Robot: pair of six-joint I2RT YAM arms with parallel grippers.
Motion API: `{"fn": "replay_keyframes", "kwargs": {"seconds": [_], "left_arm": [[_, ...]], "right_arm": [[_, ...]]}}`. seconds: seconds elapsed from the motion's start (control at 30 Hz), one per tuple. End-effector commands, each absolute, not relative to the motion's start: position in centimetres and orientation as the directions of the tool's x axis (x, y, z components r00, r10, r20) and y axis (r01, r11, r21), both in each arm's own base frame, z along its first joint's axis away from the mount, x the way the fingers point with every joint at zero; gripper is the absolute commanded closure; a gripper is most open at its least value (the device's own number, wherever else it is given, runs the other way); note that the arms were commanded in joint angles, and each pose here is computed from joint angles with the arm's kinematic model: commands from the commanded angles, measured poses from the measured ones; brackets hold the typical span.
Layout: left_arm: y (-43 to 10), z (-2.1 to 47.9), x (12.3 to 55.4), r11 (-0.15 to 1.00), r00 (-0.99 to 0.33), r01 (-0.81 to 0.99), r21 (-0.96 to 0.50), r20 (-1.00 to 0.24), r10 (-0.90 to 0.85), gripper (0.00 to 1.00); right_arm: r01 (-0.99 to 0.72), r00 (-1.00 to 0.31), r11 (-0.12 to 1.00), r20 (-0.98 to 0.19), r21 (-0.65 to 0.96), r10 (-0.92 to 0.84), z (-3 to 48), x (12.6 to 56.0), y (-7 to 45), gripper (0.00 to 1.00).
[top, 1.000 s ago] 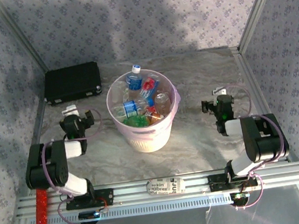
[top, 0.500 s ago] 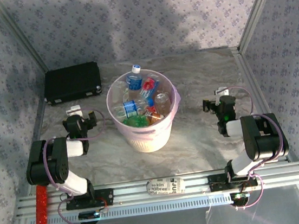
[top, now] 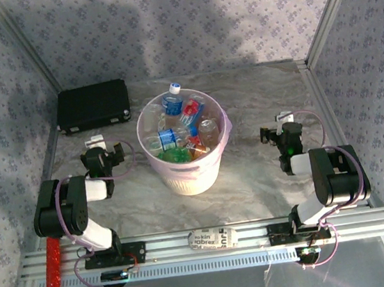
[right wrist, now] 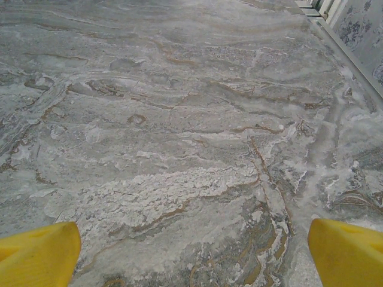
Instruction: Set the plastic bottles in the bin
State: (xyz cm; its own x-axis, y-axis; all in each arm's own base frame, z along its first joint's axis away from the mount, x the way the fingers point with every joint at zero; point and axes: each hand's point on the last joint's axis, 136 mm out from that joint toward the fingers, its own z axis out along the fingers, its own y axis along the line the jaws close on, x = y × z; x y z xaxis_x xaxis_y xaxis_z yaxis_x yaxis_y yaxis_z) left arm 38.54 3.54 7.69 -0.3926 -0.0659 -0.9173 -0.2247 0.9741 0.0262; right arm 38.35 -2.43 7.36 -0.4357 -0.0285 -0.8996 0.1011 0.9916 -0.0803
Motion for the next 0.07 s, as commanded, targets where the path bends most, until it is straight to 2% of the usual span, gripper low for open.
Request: {"fn": "replay_keyframes", "kwargs": {"seconds": [0.0,0.03], "left_arm": [[3.52,9.20,39.17,0.974,-0.344,-0.224,0.022,-0.937,-0.057,0.00],[3.51,9.20,39.17,0.975,-0.344,-0.223,0.023,-0.937,-0.057,0.00]], "right_arm": [[0.109,-0.401,0.992,-0.916,-0.060,-0.011,8.39,39.02,-2.50,0.01],[0.110,-0.402,0.992,-0.916,-0.061,-0.012,8.35,39.01,-2.52,0.01]]}}
